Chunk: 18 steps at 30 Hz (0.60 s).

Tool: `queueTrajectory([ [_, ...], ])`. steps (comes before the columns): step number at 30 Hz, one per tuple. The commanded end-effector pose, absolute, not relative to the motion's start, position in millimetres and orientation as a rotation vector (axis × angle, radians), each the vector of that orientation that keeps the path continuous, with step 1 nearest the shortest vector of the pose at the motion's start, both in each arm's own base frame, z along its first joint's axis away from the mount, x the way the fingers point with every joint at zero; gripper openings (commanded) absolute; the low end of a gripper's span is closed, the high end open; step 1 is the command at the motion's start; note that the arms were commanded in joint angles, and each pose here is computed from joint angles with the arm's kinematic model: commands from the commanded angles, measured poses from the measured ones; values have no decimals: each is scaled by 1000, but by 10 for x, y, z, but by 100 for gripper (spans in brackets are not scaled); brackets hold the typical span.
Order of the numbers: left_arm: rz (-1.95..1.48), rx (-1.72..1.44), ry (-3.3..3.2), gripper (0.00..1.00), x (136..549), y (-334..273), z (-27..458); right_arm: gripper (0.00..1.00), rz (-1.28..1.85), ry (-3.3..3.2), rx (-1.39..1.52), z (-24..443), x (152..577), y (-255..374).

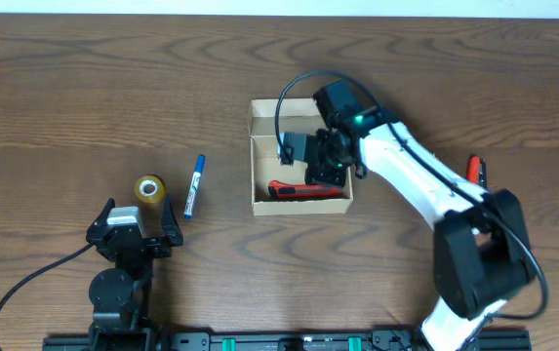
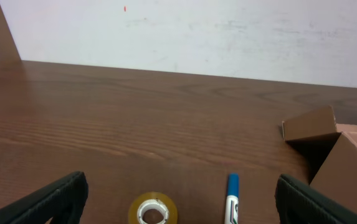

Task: Pack container
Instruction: 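Move the right gripper back over the correction tape dispenser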

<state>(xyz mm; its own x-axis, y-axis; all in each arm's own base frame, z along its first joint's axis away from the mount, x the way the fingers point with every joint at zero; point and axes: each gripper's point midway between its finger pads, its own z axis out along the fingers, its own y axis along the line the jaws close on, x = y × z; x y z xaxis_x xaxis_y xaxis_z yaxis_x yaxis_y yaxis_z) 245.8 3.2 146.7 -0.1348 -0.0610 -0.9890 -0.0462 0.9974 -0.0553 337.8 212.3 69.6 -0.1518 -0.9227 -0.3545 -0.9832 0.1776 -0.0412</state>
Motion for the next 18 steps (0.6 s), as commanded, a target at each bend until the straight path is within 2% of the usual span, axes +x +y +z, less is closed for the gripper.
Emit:
queueTrajectory([
  [1, 7, -102, 1763, 95, 2443, 71, 1278, 46, 233, 2162, -1629, 1192, 3563, 2061],
  [2, 7, -102, 1763, 95, 2443, 71, 1278, 52, 226, 2197, -1554, 1274, 3591, 2019],
  [4, 7, -102, 1763, 95, 2443, 71, 1278, 57, 217, 2282, -1364, 1437, 3650, 1897],
  [6, 7, -102, 1763, 95, 2443, 71, 1278, 72, 181, 2376, -1114, 1615, 3738, 1680],
  [10, 6, -102, 1763, 95, 2443, 70, 1279, 83, 62, 2444, -613, 2037, 3910, 1006],
  [12, 6, -102, 1763, 95, 2443, 70, 1279, 93, 4, 2455, -314, 2188, 3977, 580],
  [15, 6, -102, 1763, 95, 2443, 70, 1279, 96, -14, 2523, 44, 2163, 3870, -51],
  [18, 5, -102, 1763, 95, 2443, 68, 1279, 99, -37, 2607, 135, 2023, 3715, -301],
])
